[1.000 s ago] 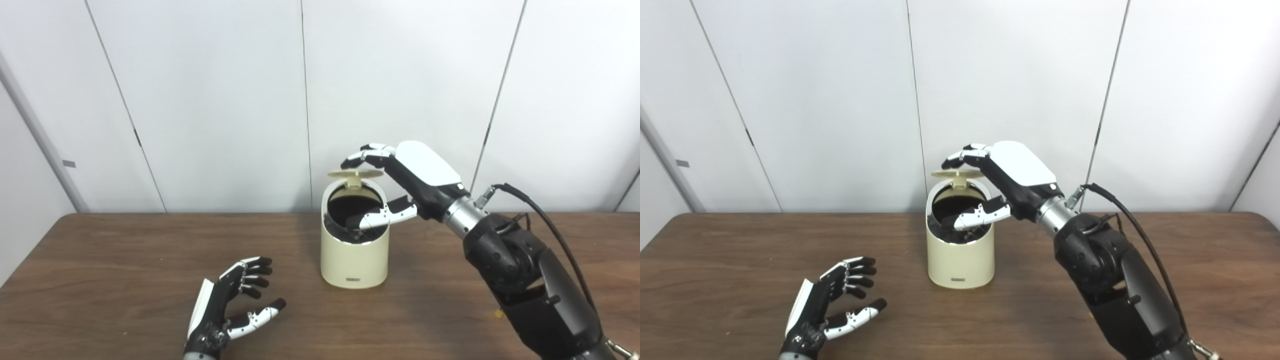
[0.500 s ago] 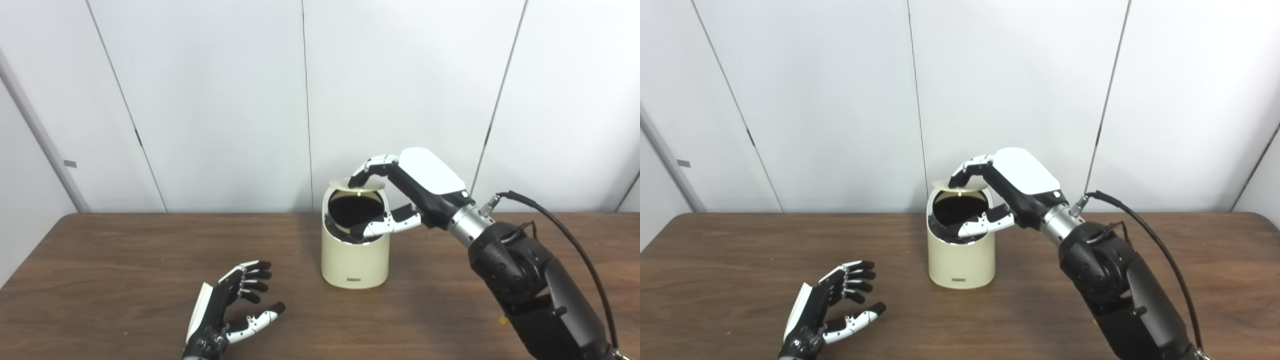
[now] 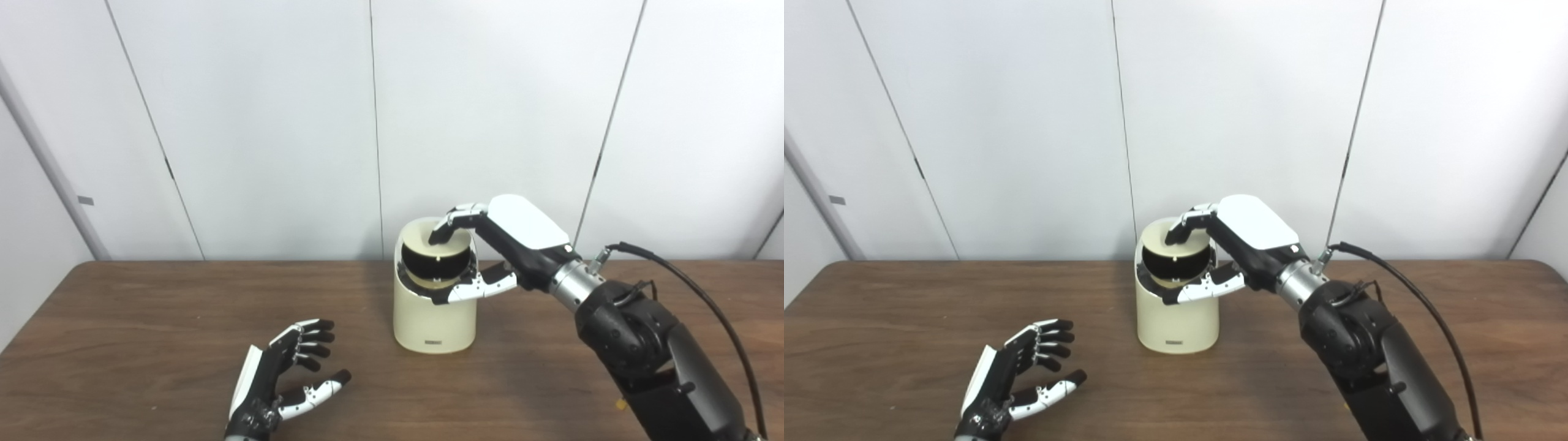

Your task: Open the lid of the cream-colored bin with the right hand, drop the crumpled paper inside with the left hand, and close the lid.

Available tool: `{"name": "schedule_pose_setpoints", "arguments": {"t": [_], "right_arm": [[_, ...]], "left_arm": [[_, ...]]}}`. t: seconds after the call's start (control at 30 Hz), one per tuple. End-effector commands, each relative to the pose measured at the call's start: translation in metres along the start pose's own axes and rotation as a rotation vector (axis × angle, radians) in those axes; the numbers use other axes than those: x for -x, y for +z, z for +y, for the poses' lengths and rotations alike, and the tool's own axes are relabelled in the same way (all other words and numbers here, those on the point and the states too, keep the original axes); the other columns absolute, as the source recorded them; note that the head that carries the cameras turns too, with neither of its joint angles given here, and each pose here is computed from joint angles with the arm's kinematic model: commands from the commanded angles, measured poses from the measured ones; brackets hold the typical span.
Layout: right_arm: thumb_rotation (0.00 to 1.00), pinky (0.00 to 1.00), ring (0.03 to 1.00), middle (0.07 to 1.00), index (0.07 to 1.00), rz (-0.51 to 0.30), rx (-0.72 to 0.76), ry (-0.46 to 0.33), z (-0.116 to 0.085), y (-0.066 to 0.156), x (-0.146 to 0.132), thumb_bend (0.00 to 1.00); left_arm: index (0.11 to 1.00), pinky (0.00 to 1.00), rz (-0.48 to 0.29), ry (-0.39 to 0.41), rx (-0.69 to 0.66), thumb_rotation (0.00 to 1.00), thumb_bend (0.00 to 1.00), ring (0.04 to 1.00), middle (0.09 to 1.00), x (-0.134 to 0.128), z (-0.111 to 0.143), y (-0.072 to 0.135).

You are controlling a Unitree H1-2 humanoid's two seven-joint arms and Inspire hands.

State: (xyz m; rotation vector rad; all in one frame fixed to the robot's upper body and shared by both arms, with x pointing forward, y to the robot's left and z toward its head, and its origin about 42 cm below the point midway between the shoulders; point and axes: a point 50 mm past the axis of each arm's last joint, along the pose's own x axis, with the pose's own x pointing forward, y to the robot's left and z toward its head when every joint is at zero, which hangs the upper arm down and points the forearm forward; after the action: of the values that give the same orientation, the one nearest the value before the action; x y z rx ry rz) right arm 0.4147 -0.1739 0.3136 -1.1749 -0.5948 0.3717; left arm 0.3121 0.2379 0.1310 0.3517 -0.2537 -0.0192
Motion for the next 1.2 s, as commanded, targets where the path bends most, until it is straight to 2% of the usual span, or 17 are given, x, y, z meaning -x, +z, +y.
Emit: {"name": "schedule_pose_setpoints", "arguments": {"t": [0.0,0.1,0.23,0.6,0.8,1.0,1.17], "right_arm": [[0.58,0.75,0.82,0.663,0.647,-0.05,0.043,-0.039,-0.016,0.004,-0.003,0.67],[0.59,0.78,0.811,0.656,0.643,-0.067,0.097,-0.027,-0.012,0.005,-0.002,0.66],[0.56,0.85,0.818,0.659,0.644,-0.072,0.096,-0.012,-0.006,0.007,-0.002,0.69],[0.56,0.86,0.834,0.67,0.658,-0.075,0.096,0.039,0.001,0.01,0.002,0.69],[0.52,0.86,0.829,0.661,0.655,-0.072,0.096,0.058,0.006,0.011,0.005,0.69],[0.56,0.89,0.834,0.66,0.654,-0.065,0.11,0.078,0.014,0.009,0.007,0.68],[0.56,0.86,0.815,0.643,0.637,-0.06,0.119,0.091,0.021,0.007,0.008,0.71]], "left_arm": [[0.73,0.55,-0.075,0.024,0.001,0.09,0.66,0.635,0.7,-0.012,0.003,0.018],[0.731,0.55,-0.072,0.025,0.004,0.1,0.67,0.638,0.7,-0.012,0.002,0.018],[0.734,0.55,-0.072,0.024,0.003,0.11,0.66,0.637,0.701,-0.011,0.001,0.018],[0.738,0.55,-0.06,0.024,0.013,0.1,0.66,0.639,0.708,-0.007,0.0,0.02],[0.739,0.56,-0.057,0.024,0.02,0.12,0.66,0.647,0.709,-0.006,0.001,0.02],[0.741,0.55,-0.054,0.025,0.016,0.12,0.67,0.639,0.706,-0.005,0.002,0.019],[0.739,0.55,-0.048,0.028,0.016,0.13,0.67,0.64,0.705,-0.004,0.003,0.021]]}}
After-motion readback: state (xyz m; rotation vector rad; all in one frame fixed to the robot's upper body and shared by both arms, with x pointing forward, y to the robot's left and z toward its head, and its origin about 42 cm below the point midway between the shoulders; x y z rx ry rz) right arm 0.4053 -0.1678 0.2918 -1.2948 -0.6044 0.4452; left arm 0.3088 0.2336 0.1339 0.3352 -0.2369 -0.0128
